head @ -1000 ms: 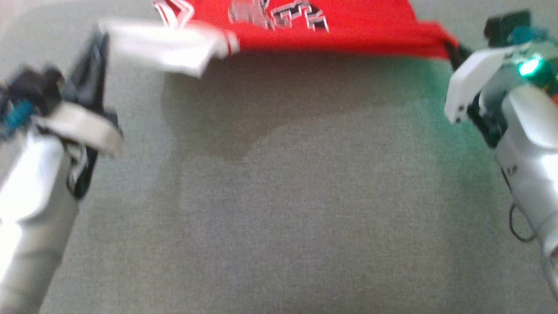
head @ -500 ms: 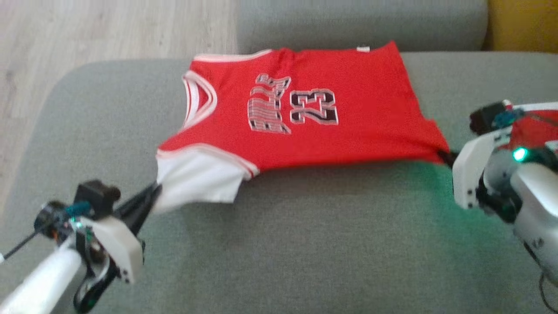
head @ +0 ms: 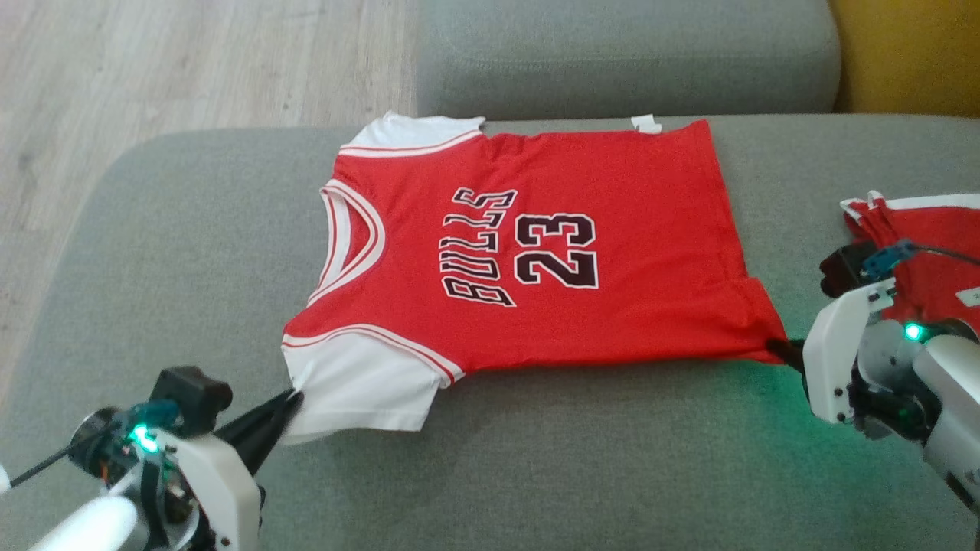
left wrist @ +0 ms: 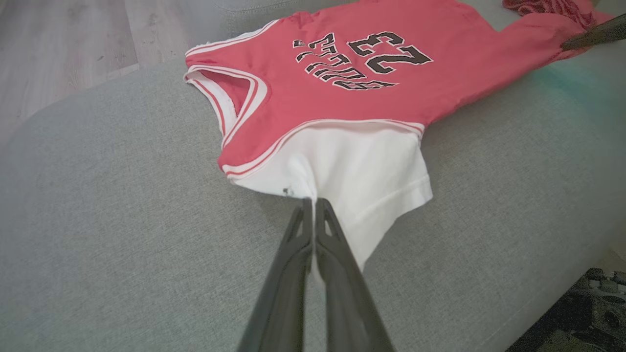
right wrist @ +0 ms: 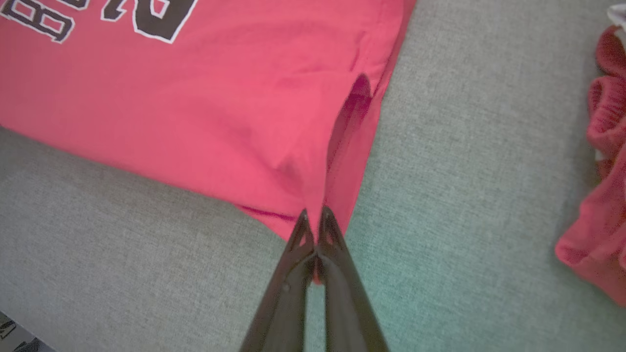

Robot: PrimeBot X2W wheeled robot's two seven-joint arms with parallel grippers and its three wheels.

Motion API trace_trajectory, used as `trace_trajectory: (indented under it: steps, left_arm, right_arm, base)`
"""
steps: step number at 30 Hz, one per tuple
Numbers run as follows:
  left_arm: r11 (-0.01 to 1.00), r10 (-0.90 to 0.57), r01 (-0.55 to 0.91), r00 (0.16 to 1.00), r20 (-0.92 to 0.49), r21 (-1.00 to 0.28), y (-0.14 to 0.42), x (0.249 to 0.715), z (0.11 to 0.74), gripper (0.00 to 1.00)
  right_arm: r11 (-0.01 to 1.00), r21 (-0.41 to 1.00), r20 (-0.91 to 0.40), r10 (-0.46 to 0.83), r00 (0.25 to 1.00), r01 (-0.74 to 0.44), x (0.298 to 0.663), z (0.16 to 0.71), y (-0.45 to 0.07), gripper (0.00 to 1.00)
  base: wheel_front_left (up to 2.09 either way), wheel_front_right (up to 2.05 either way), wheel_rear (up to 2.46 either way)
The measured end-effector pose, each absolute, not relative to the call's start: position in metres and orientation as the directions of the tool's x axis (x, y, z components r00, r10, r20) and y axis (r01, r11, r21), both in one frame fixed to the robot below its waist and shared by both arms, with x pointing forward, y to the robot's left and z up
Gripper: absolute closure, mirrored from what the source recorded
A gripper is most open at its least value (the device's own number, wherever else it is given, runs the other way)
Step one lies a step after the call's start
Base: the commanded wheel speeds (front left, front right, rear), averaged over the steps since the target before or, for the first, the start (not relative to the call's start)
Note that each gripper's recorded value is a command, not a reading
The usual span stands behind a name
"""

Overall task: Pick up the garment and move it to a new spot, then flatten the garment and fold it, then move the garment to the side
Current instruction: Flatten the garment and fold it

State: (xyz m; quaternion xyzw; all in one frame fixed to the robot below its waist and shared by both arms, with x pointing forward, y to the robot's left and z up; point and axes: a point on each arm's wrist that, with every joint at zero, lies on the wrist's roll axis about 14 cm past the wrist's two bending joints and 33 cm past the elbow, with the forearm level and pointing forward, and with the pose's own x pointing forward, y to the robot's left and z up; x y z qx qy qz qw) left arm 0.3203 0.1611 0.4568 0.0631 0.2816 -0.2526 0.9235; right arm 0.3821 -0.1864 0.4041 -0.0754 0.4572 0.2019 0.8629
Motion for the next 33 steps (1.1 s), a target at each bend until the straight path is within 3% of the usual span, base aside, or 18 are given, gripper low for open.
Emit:
trace_trajectory:
  steps: [5,12,33]
  left_arm:
    - [0.865,-0.406,0.502,0.708,-0.578,0.009,0.167,0.339,0.456,1.00]
    - [0.864,-0.373,0.496,0.746,-0.552,0.085,0.174,0.394,0.476,1.00]
    - [0.818,-0.281,0.538,0.682,-0.676,0.203,0.170,0.504,0.428,1.00]
  right_arm:
    - [0.914,0.074,-0.812,0.288,0.508,-0.400,0.394,0.403,-0.186,1.00]
    - [0.923,0.067,-0.767,0.291,0.572,-0.380,0.434,0.422,-0.182,1.00]
    - [0.939,0.025,-0.761,0.241,0.602,-0.344,0.492,0.396,-0.176,1.00]
  base:
    - [0.00,0.00,0.00]
    - [0.00,0.00,0.00]
    - [0.00,0.00,0.00]
